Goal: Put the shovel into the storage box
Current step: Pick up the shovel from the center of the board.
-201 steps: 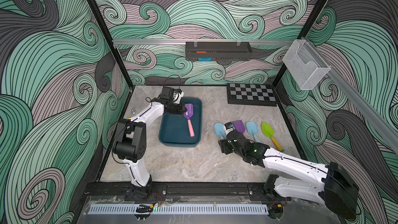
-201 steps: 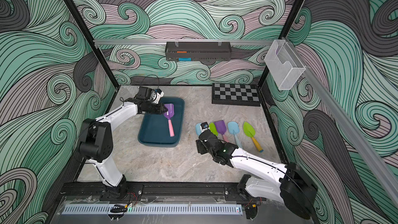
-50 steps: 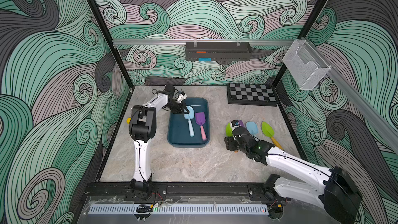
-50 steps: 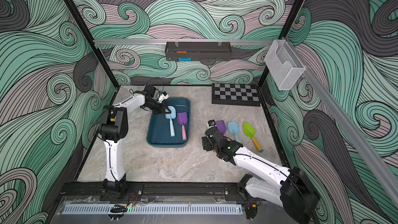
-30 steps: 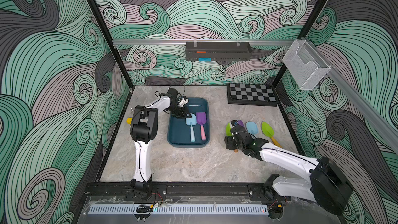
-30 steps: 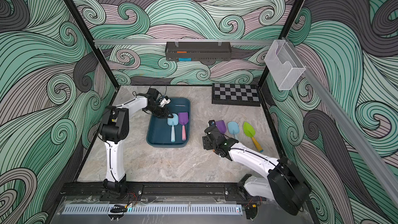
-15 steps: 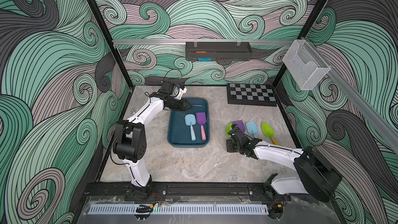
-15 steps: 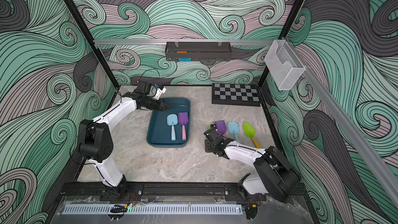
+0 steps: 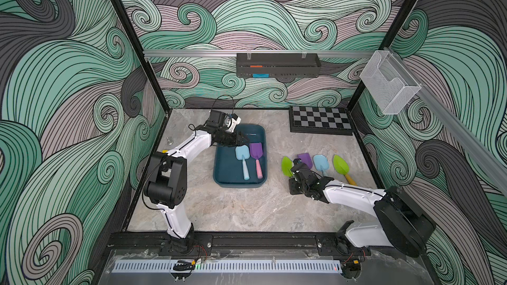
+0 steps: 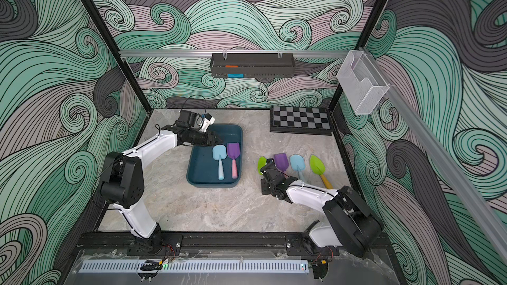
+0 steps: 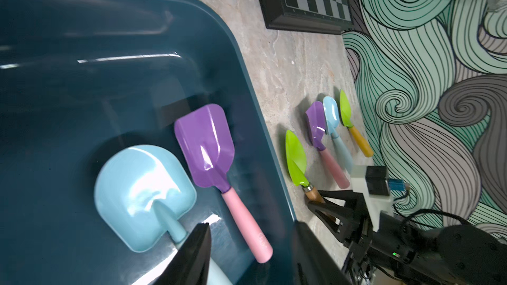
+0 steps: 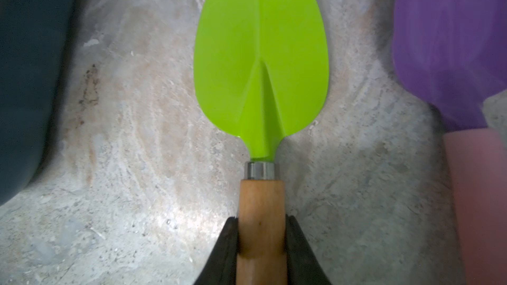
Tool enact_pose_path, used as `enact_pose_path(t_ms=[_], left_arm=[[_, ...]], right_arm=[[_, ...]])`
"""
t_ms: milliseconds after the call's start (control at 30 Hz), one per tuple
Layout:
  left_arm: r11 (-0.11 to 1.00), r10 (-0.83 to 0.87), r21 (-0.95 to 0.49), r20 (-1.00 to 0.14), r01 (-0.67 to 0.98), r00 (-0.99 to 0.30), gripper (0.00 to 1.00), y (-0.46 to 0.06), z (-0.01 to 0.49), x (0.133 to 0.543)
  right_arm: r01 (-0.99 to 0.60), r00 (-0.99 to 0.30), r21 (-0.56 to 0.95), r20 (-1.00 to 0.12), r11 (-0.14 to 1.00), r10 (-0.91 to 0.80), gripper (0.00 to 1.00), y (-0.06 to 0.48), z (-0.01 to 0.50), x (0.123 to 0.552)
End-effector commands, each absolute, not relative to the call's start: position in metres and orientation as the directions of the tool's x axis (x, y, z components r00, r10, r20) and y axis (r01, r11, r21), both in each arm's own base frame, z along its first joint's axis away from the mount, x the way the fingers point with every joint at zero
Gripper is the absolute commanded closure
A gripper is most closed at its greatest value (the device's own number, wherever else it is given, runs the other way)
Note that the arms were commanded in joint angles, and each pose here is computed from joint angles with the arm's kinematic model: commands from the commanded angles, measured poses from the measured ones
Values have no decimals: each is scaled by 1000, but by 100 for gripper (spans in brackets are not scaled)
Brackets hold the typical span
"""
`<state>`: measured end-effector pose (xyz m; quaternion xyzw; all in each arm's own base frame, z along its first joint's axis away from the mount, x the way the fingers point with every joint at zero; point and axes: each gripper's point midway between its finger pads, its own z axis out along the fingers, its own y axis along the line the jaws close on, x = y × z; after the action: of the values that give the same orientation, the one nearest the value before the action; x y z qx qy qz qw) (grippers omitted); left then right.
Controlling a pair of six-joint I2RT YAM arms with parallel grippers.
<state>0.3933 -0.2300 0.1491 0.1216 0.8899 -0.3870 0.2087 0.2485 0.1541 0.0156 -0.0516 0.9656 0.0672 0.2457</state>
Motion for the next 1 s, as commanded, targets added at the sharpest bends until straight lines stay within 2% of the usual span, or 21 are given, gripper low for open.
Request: enact_pose_path(t_ms=[0, 267, 533, 633, 767, 800, 900, 967], left_arm=[[561, 29, -685, -545, 465, -838, 45, -260, 192, 382], [489, 98, -685, -573, 541, -814, 45, -312, 203, 354], [510, 128, -661, -575, 551, -808, 46, -328, 194, 351], [505, 134, -660, -577, 556, -806, 55, -331, 196, 349], [503, 140, -663, -571, 555, -809, 81, -334, 193, 347], [501, 142, -662, -572, 557, -808, 85, -335, 193, 346], [496, 144, -664, -572, 559, -807, 96, -338, 194, 345], [490, 145, -665, -575, 563, -805, 100, -339, 195, 344]], right_arm=[[-193, -838, 140, -538, 971, -90, 99, 171, 46, 262], [-317, -745, 130, -647, 939, -162, 100, 206, 117, 277], [-407, -675, 100, -703, 908, -225, 100, 238, 153, 269], [-416, -669, 104, -708, 903, -226, 100, 243, 156, 265], [-417, -669, 104, -708, 903, -227, 100, 245, 155, 263], [-418, -669, 105, -708, 903, -227, 98, 245, 155, 263], [-421, -665, 105, -711, 901, -228, 84, 246, 156, 262], [-427, -655, 103, -720, 899, -228, 61, 246, 158, 261]])
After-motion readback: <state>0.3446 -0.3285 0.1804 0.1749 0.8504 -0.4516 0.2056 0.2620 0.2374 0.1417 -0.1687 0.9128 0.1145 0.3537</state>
